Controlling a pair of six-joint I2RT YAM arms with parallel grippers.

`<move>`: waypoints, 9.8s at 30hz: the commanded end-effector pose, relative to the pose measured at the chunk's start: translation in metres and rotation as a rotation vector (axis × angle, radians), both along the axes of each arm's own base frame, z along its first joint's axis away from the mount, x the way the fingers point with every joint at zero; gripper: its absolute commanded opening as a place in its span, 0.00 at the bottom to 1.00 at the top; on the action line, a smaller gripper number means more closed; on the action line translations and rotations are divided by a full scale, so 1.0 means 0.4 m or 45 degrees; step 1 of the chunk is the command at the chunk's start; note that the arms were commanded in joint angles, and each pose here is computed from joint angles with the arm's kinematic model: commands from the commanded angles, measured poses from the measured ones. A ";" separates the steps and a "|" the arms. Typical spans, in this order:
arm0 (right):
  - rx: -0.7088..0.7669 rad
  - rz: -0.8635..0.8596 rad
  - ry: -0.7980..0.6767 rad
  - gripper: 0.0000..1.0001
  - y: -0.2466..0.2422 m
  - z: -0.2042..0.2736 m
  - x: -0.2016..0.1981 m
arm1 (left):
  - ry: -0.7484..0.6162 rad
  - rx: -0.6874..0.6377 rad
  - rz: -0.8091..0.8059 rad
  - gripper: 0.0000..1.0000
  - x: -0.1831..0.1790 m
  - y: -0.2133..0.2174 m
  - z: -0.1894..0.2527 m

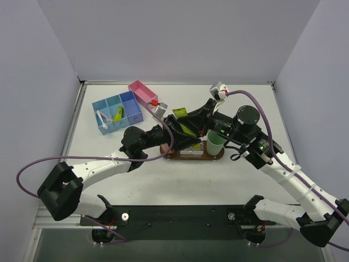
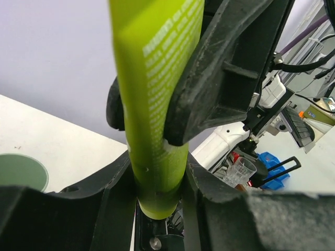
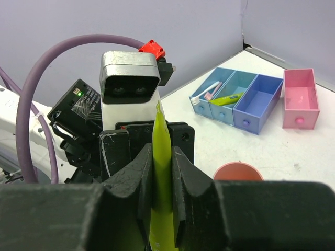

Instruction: Prepare toiletry sets of a toothbrush and toothpaste on the tray

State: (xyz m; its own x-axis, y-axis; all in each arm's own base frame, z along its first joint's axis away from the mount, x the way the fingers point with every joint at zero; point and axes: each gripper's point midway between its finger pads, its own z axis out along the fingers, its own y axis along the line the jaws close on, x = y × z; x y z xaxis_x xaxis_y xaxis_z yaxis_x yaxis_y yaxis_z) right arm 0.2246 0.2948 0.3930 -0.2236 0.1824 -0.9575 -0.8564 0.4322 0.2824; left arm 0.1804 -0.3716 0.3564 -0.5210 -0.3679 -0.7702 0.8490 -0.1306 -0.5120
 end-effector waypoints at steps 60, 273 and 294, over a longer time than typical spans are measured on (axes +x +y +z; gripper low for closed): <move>-0.660 0.090 0.383 0.00 -0.086 -0.158 -0.080 | -0.376 0.776 -0.203 0.59 -0.059 0.100 -0.223; -0.431 -0.592 0.121 0.60 -0.249 -0.225 0.151 | -0.090 1.837 1.402 0.59 0.545 0.849 -0.440; -0.375 -0.632 0.100 0.61 -0.284 -0.207 0.135 | -0.135 2.053 1.212 0.59 0.644 0.885 -0.556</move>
State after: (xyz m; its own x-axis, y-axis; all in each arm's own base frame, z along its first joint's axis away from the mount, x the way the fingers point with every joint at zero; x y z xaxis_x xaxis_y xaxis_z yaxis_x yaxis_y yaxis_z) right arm 0.2761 0.1808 0.2971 -0.2949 -0.0271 -0.9551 -0.5086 0.8507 0.1329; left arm 0.4222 -0.0176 0.1227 -0.5679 0.5330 -0.6273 0.3620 0.8461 0.3912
